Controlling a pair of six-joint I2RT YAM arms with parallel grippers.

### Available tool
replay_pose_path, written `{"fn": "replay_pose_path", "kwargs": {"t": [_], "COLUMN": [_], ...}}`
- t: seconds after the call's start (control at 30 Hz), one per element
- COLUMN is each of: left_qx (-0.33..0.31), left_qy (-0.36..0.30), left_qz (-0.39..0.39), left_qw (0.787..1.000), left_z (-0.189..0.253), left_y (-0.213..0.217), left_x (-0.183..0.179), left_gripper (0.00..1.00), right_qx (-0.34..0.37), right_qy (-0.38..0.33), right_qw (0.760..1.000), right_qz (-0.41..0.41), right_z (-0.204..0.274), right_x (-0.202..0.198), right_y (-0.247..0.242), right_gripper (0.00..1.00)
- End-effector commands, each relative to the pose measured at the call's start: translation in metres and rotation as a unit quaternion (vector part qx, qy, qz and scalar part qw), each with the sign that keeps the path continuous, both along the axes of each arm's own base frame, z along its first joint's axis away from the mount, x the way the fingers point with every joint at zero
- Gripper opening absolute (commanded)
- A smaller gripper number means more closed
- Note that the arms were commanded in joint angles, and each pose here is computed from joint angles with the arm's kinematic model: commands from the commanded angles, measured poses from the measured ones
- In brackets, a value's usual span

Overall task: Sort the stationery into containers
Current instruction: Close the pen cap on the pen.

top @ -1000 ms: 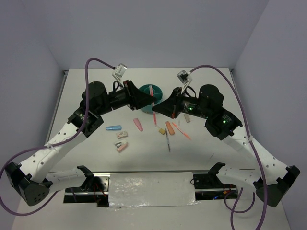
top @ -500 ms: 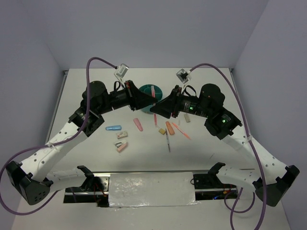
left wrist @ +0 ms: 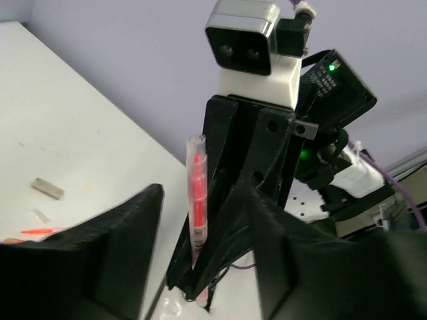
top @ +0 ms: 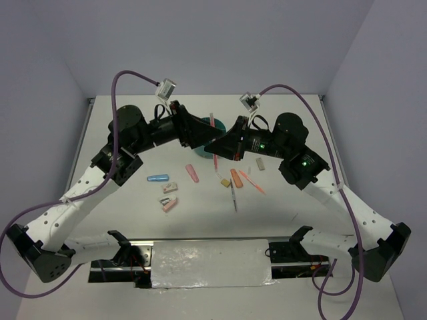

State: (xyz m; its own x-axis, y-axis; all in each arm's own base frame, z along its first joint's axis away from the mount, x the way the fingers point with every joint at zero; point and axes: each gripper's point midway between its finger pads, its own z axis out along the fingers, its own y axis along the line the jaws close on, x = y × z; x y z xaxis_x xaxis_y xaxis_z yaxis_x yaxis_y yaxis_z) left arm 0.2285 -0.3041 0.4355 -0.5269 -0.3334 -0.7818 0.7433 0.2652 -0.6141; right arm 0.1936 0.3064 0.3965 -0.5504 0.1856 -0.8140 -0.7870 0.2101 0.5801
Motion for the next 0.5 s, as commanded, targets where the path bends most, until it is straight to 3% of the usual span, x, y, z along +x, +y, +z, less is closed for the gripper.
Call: {"fn": "replay_pose_path", "kwargs": {"t": [0.0,0.07,0.23,0.47], "left_qx": [-0.016,-0.016,-0.014,-0.014], "left_qy": [-0.055,-0.066,-0.079,-0.064], "left_qz": [0.019,0.021,0.038,0.035], "left_qw": [0.998,0.997,0.996,0.997], "left_z": [0.038,0.044,0.061,0.058], "left_y": [0.005,0.004,0.007,0.007], "left_x": [0.003,0.004,0.015,0.023], "left_gripper": [0.76,0.86,0.88,0.68], "right_qx": [0.027,0.022,0.015,0.012], "right_qy": [-0.041,-0.044,-0.041,-0.046], "right_qw": [0.999,0.999,0.999,0.999], "right_qz": [0.001,-0.003,0.006,0.0], "right_z": [0.026,0.026,0.022,0.023], "right_x": [-0.005,-0.005,-0.011,-0.014], "right_y": [-0.005,-0.006,-0.008,-0.013], "right_gripper": [0.0,0.0,0.0,0.0]}}
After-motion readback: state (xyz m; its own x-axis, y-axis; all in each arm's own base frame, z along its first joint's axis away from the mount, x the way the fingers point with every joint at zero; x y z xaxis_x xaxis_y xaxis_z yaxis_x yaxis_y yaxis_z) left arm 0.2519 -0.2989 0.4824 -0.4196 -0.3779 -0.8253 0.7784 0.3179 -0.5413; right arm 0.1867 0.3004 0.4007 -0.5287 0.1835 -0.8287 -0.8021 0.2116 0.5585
